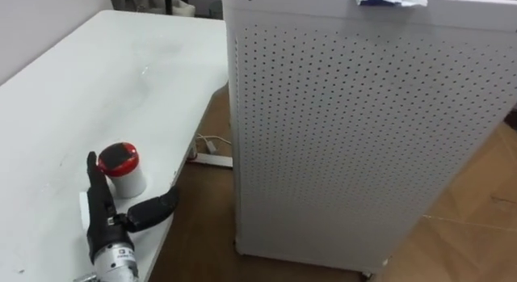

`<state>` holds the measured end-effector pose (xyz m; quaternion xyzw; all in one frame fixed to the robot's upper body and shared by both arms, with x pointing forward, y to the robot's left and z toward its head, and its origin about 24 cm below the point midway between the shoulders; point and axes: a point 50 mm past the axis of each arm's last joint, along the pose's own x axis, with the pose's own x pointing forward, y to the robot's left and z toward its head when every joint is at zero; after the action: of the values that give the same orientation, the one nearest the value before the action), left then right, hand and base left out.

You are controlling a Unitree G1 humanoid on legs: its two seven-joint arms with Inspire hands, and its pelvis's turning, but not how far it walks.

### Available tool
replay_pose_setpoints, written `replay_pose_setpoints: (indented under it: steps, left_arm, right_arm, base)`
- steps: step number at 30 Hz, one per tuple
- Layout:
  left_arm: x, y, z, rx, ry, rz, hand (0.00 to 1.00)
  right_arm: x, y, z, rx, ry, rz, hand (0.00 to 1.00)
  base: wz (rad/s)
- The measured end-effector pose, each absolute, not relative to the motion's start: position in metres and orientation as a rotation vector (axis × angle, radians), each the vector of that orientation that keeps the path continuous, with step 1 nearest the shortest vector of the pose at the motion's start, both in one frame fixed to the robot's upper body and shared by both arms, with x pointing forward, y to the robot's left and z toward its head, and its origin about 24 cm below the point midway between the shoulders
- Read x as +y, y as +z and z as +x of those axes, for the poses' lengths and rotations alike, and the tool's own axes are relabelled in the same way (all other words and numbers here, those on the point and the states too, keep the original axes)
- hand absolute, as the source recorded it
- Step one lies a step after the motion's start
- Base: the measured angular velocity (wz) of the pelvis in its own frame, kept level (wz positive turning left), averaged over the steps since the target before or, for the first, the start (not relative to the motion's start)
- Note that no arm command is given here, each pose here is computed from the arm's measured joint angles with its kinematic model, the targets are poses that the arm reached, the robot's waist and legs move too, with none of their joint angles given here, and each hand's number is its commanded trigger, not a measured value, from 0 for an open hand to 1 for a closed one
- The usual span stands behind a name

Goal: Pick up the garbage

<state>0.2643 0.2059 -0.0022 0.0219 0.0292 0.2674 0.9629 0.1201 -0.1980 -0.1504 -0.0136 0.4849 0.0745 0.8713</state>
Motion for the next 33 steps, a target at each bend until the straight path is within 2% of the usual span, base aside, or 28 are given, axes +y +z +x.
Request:
replay_pose_setpoints:
  steps: [9, 23, 24, 25, 26, 27, 28, 33]
  left_arm:
    - [0.224, 0.01, 0.287, 0.057, 0.665, -0.014, 0.0]
    - [0.233, 0.011, 0.291, 0.077, 0.697, -0.027, 0.0]
    - [0.233, 0.011, 0.292, 0.079, 0.698, -0.024, 0.03]
    - [0.233, 0.012, 0.295, 0.083, 0.699, -0.02, 0.17]
    - [0.233, 0.012, 0.298, 0.087, 0.699, -0.017, 0.64]
    - [0.234, 0.013, 0.299, 0.089, 0.699, -0.017, 0.64]
    - [0.235, 0.013, 0.302, 0.095, 0.702, -0.02, 0.98]
    - [0.25, 0.018, 0.308, 0.113, 0.766, -0.04, 1.0]
  right_arm:
    - [-0.198, -0.151, 0.117, 1.019, 0.141, -0.006, 1.0]
    - [-0.195, -0.152, 0.117, 1.033, 0.142, -0.031, 1.0]
    - [-0.195, -0.152, 0.117, 1.034, 0.142, -0.031, 1.0]
    - [-0.195, -0.152, 0.117, 1.034, 0.141, -0.032, 1.0]
    - [-0.195, -0.152, 0.118, 1.034, 0.14, -0.032, 1.0]
    - [-0.194, -0.152, 0.118, 1.035, 0.14, -0.032, 1.0]
    - [-0.194, -0.151, 0.118, 1.036, 0.137, -0.034, 1.0]
    - [-0.193, -0.151, 0.119, 1.043, 0.138, -0.032, 1.0]
  base:
    - [-0.08]
    - [-0.03]
    - [0.0]
    - [0.0]
    - [0.0]
    - [0.0]
    - [0.0]
    - [0.0]
